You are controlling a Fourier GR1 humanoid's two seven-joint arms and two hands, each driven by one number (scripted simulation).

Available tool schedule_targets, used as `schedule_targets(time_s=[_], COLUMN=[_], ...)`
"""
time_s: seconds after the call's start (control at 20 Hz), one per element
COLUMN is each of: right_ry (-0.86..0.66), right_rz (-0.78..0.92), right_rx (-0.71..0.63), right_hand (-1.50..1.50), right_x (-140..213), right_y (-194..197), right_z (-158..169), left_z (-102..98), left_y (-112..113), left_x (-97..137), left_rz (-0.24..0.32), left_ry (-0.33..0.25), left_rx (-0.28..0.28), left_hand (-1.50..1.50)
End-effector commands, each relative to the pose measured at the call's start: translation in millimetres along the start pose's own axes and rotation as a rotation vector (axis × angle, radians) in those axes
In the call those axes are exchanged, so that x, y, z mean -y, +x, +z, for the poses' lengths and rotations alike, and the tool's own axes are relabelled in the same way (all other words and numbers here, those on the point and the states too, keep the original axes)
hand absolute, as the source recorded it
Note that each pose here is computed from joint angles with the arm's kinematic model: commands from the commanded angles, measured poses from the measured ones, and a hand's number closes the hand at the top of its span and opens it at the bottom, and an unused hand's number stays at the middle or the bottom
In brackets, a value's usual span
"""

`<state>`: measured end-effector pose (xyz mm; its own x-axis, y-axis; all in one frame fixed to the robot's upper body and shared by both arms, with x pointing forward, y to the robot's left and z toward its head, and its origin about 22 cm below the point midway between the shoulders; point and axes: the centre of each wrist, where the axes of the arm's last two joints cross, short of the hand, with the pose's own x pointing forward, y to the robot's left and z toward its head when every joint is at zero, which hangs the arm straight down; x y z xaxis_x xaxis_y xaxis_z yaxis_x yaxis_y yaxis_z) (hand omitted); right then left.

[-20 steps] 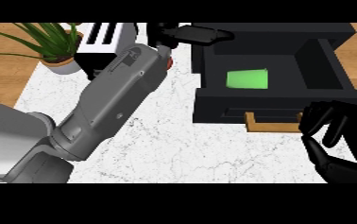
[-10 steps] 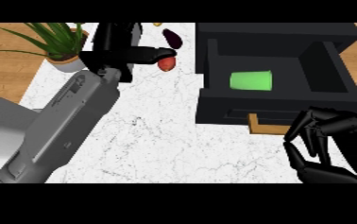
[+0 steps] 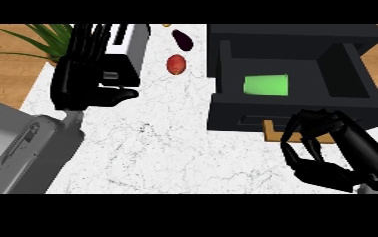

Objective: Pick up the cup, place it into the drawer and close the drawer

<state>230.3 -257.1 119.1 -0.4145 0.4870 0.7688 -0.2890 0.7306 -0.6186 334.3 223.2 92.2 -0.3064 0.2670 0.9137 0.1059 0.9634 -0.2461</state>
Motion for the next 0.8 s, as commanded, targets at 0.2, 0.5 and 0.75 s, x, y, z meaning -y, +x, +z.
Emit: schedule_targets(time_s=[0.2,0.5,0.75], right_ry=[0.123,0.139,0.195], right_rz=[0.317,0.342,0.422], right_rx=[-0.035,-0.1,-0.143], right_hand=[1.5,-1.5,-1.5], right_x=[-32,-63,-70], right_y=[-32,-76,-102], right_z=[-26,-52,-62], left_z=[30,54,63], left_y=[12,15,21], left_x=[-45,-63,-96], left_rz=[-0.006,0.002,0.001], left_ry=[0.018,0.03,0.034], left_rx=[0.004,0.001,0.009], left_hand=[-1.5,-1.5,-1.5])
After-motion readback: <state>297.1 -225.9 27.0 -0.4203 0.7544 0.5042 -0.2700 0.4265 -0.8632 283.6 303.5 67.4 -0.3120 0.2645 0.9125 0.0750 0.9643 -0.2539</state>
